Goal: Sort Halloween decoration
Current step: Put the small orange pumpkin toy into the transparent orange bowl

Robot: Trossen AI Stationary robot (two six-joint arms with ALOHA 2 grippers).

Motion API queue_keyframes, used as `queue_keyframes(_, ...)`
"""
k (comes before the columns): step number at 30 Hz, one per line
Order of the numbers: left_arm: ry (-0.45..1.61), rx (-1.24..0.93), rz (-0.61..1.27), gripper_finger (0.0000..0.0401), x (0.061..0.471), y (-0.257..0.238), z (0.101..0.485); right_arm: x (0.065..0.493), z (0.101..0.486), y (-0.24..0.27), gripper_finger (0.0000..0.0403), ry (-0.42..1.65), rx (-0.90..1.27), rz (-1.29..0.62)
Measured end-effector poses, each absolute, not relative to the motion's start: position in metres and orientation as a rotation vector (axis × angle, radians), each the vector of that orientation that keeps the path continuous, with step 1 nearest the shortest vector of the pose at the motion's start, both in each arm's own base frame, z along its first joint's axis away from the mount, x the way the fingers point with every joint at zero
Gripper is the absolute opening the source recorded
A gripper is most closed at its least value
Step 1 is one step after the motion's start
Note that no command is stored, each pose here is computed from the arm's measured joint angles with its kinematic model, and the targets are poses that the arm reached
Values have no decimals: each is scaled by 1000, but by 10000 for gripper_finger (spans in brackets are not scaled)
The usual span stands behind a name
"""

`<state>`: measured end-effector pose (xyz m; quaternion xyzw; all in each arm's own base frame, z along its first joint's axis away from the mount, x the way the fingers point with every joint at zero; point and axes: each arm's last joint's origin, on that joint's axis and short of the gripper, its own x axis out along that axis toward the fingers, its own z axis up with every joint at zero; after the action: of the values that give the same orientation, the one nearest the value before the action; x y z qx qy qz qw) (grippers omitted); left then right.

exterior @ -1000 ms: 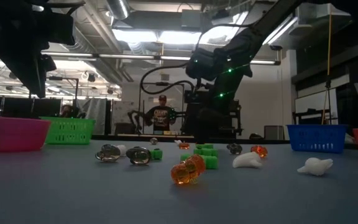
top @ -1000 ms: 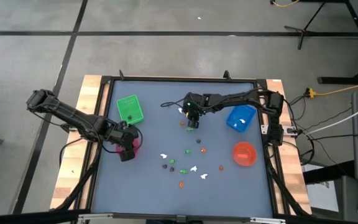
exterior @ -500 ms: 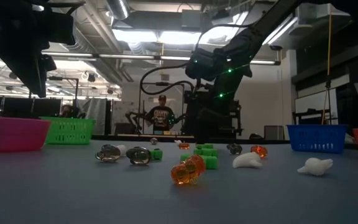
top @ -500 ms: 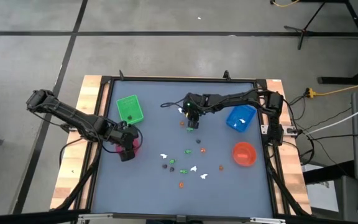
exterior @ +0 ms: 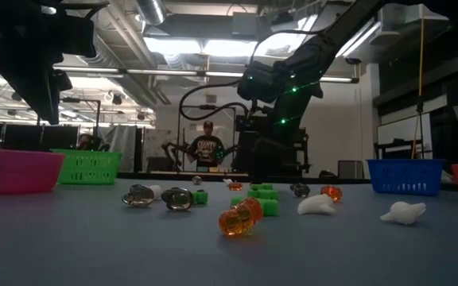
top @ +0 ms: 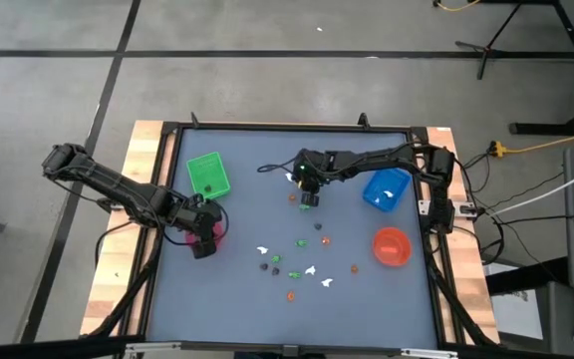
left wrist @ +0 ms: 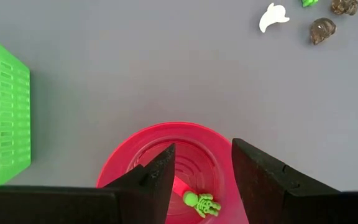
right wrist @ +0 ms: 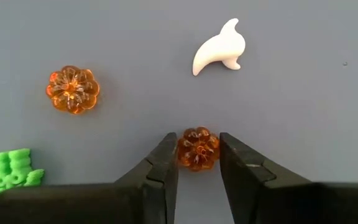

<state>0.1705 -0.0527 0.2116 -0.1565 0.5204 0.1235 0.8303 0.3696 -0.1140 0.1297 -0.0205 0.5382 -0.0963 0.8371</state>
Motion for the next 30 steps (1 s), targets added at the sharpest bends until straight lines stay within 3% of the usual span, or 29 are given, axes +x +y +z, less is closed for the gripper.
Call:
queue_keyframes(12, 1089, -326, 272, 142, 171, -53, 212, 348, 170, -106, 91, 1178, 3, -167)
queue_keyframes(25, 948, -317, 309, 142, 181, -53, 217, 310, 224, -78, 92, 1205, 435, 33)
queue_keyframes(30, 866, -315, 338, 142, 185, -53, 221, 304, 231, -52, 92, 1265, 474, 125)
